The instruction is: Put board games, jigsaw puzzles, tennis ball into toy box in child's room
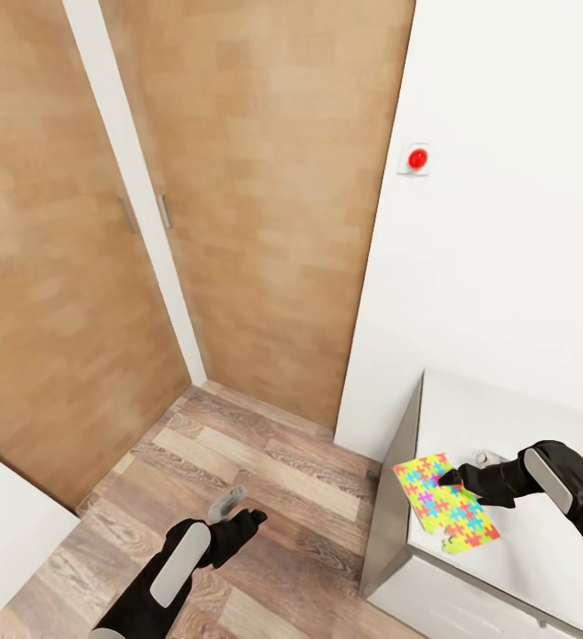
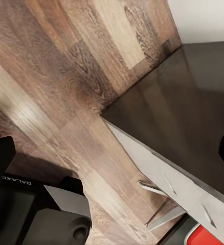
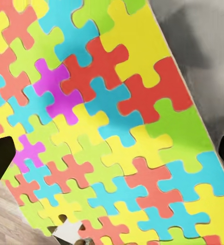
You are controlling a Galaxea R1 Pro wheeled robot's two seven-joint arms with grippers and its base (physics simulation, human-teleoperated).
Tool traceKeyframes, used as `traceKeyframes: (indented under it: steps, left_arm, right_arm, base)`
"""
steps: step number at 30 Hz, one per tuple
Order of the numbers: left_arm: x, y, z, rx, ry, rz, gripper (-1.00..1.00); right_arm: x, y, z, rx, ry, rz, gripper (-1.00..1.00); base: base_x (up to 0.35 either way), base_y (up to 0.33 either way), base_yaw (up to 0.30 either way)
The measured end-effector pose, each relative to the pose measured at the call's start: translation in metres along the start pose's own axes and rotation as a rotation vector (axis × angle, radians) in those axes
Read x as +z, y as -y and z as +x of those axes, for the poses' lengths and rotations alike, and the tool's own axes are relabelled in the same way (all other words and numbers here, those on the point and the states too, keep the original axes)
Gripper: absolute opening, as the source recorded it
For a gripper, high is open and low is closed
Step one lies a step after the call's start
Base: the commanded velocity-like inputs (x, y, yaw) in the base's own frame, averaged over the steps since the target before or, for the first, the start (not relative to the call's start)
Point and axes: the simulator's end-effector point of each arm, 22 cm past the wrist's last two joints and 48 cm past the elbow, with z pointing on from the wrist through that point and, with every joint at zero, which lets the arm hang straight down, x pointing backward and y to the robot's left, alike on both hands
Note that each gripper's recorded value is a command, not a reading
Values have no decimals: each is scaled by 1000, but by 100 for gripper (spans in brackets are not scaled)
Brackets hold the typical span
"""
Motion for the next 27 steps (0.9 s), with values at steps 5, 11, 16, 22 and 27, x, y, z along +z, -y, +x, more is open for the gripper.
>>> traceKeyframes:
  steps: [5,11,16,22,27]
  left_arm:
    - [0,0,0,0,0,0,100]
    - [0,0,0,1,0,0,100]
    - [0,1,0,1,-1,1,100]
    - [0,2,1,2,-1,2,100]
    - [0,3,1,2,0,5,100]
  right_arm:
    - [0,0,0,-1,1,0,100]
    - [-1,0,-1,-1,2,0,100]
    - [-1,0,-1,-2,3,0,100]
    - [-1,0,-1,-1,4,1,100]
    - [-2,1,-1,0,4,2,100]
  base:
    - [0,0,199]
    - [0,0,96]
    - [0,0,35]
    - [0,0,14]
    - [0,0,6]
